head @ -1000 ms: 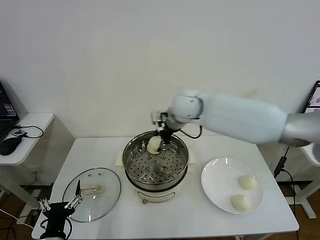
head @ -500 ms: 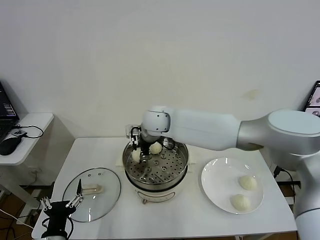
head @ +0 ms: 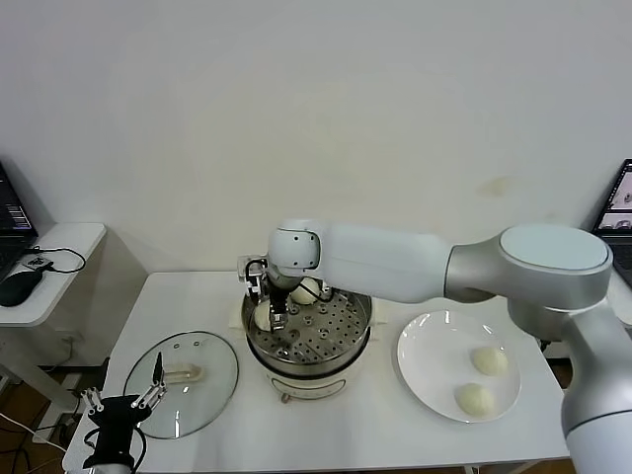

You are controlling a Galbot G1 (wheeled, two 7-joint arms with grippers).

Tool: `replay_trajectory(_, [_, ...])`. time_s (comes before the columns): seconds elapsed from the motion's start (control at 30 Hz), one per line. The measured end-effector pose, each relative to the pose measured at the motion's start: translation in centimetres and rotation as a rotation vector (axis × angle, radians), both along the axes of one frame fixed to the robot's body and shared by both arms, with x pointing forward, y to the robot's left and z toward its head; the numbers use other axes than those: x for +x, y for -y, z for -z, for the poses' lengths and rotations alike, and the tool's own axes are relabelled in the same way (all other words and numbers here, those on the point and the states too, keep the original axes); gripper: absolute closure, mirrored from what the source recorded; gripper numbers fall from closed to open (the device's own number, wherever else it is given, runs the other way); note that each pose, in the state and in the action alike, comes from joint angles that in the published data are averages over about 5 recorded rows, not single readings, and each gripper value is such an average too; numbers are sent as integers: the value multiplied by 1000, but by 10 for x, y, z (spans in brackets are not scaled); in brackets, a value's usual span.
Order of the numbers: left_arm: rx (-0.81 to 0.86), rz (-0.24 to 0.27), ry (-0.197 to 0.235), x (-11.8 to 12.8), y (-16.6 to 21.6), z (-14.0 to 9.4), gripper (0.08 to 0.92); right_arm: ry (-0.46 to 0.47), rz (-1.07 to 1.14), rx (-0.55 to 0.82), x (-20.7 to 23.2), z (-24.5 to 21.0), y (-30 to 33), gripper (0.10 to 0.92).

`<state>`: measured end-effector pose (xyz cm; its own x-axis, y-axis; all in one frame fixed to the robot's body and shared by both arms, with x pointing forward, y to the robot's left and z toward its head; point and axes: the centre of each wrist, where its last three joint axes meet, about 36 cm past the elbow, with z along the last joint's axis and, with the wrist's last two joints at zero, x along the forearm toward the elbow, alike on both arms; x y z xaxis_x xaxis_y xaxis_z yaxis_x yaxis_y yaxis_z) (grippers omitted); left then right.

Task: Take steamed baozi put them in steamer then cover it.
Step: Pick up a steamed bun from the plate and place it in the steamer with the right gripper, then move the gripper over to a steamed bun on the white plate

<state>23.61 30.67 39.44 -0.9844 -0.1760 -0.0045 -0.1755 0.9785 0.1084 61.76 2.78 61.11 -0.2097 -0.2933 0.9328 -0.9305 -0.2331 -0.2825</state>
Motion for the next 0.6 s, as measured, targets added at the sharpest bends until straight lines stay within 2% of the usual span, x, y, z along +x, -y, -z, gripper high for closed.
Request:
replay_trajectory(0.37, [3, 23, -1, -2, 2, -4, 177, 44, -52, -92, -7, -75, 106, 200])
replay_trajectory(0.6, [12, 40, -8, -2, 3, -4, 177, 25, -42, -156, -31, -75, 205, 200])
